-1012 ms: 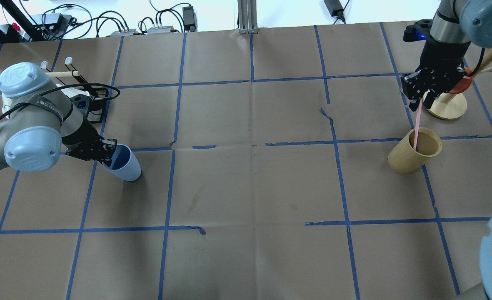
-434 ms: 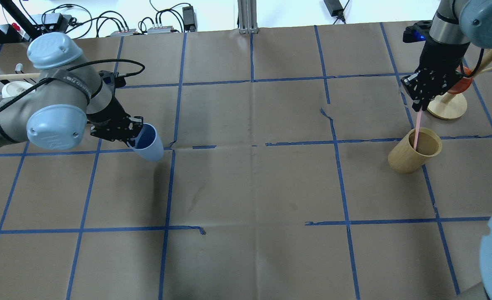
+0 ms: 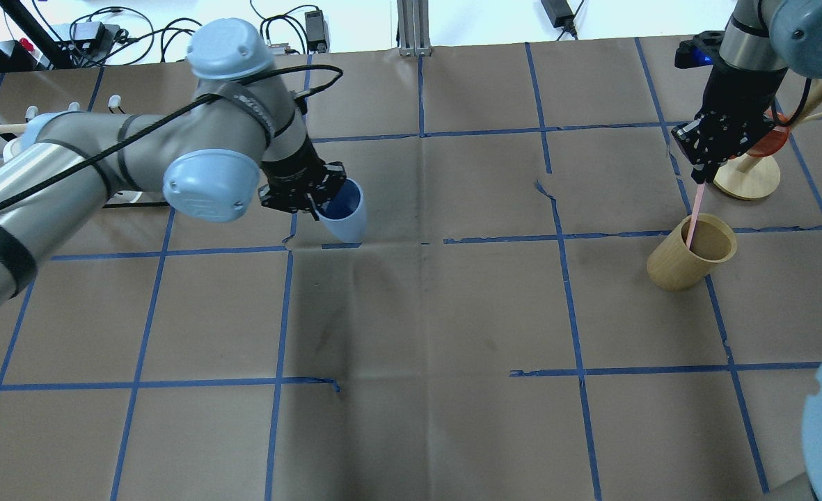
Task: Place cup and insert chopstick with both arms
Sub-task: 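Slide the blue cup toward the table center with the left gripper, then release the blue cup with the left gripper while the right lifts the chopstick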
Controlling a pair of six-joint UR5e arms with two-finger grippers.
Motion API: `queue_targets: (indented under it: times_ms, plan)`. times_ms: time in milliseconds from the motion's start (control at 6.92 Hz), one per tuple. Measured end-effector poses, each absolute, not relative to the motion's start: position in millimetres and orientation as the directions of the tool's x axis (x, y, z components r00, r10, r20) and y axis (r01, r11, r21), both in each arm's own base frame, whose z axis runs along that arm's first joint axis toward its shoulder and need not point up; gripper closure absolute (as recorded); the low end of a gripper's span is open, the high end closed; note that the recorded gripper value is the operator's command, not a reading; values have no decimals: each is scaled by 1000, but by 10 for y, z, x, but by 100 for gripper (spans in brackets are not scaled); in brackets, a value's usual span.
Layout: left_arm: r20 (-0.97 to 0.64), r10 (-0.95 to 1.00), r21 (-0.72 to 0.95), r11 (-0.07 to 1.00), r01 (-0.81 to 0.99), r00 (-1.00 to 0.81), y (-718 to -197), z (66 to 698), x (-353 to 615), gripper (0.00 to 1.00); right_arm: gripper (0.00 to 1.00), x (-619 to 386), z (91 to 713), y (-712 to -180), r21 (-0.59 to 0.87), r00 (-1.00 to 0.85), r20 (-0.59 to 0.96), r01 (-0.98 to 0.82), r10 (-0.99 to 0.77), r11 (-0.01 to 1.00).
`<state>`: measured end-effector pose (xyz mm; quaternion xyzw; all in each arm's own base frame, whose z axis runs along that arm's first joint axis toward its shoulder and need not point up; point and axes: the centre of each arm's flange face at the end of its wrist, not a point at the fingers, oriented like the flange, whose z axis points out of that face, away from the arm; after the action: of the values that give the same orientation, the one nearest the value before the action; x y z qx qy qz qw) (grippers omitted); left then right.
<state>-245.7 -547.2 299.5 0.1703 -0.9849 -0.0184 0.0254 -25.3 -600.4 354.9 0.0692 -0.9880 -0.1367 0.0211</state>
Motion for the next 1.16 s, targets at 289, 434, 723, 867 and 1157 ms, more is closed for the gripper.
queue_targets:
  times_ms: [289,434,723,867,1157]
  plan:
    - [57,-438,59,899,-435,-897,-5380,2739,-3141,97,95,-266,3775,-6047,251,-989,34,-129,-142,959]
    - [66,-455,54,890,-452,-888,-5372,2630,-3296,73,95,-273,3997,-6075,248,-989,36,-129,-142,960]
    - [66,-445,46,895,-443,-893,-5346,2532,-3426,0,95,-272,4606,-6139,216,-989,45,-129,-141,968]
    - [67,-429,41,903,-427,-901,-5349,2533,-3432,0,95,-254,4936,-6171,174,-989,54,-130,-141,976]
    - [94,-385,11,923,-386,-918,-5398,2785,-3407,0,94,-51,5366,-6201,89,-989,44,-133,-138,987]
